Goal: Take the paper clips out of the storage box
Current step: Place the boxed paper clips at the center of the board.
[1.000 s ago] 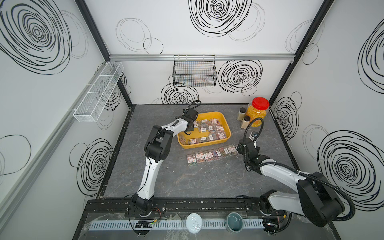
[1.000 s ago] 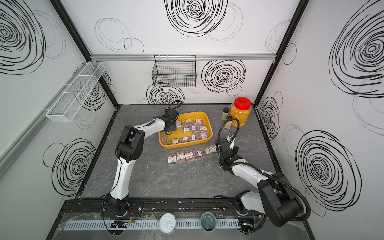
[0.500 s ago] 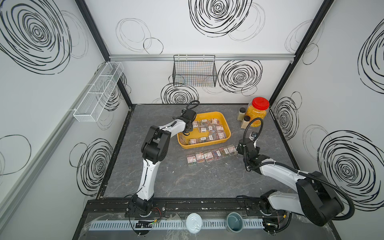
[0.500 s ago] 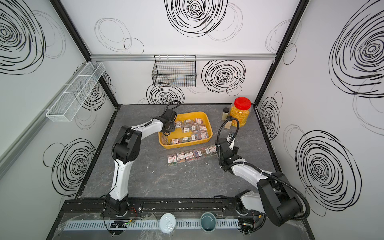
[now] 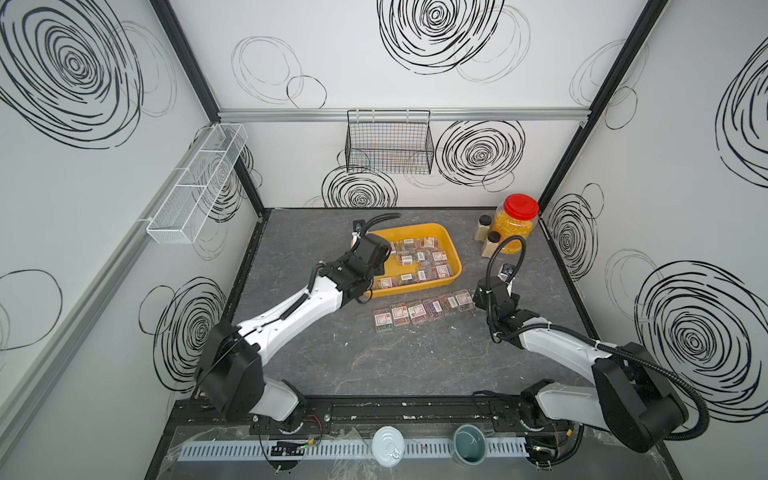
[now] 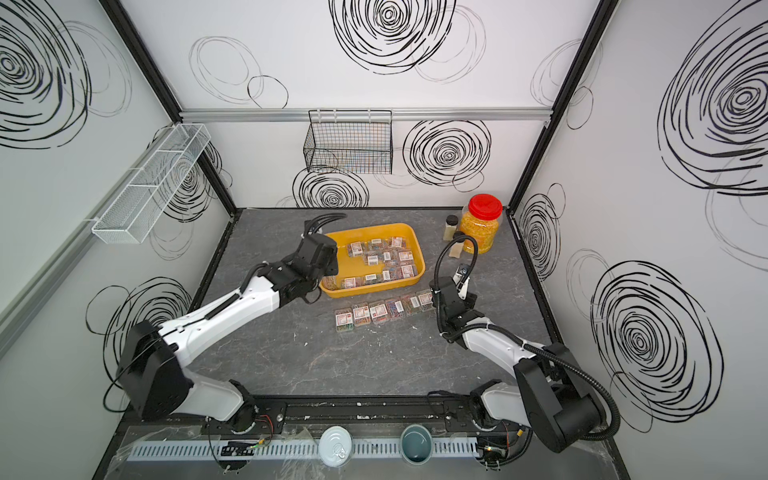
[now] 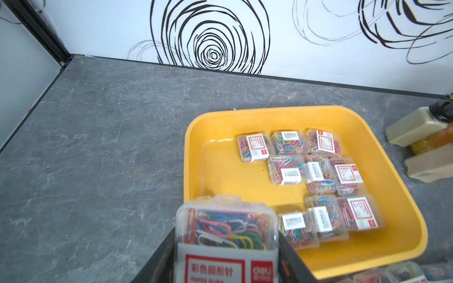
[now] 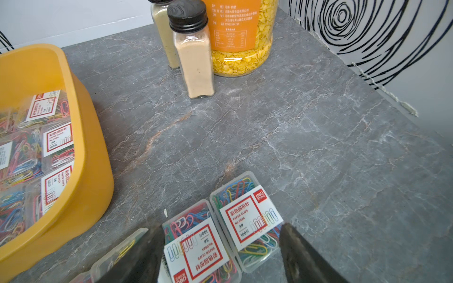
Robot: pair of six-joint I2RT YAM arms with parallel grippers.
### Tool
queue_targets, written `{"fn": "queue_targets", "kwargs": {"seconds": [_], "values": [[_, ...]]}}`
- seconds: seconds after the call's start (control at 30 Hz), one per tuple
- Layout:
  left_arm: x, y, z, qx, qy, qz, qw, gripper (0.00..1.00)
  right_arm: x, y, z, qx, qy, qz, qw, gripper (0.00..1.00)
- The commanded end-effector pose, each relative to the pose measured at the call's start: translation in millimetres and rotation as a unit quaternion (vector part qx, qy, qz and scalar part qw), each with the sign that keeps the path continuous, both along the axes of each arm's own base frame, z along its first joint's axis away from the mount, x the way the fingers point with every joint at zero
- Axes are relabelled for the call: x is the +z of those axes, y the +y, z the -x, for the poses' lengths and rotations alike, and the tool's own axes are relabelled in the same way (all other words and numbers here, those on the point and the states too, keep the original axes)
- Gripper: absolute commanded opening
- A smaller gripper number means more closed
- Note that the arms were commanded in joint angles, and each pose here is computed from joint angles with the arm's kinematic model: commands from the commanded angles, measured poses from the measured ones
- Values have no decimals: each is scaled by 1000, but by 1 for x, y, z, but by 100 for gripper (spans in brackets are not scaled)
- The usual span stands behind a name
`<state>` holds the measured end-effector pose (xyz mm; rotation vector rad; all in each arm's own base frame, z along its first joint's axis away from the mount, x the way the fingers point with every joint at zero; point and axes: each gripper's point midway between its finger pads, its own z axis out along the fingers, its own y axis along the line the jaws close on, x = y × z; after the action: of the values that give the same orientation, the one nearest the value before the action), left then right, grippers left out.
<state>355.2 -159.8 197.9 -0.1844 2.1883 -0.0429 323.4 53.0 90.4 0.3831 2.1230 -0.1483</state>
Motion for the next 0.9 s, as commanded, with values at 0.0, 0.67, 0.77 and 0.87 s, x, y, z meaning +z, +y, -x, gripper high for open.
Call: {"fn": "queue_targets", "kwargs": {"seconds": [0.0,0.67,0.77,0.87], "values": [[-21,29,35,47,-3,-1,999,46,8,1,-2,-2,-6,9,1000,75],[-135,64,126,51,83,56,994,44,16,1,10,6,-31,0,1000,77],[-145,54,129,44,89,54,994,44,17,1,10,7,-34,-3,999,78],[-152,46,131,36,96,48,994,44,16,1,9,8,-32,-1,999,78]]}}
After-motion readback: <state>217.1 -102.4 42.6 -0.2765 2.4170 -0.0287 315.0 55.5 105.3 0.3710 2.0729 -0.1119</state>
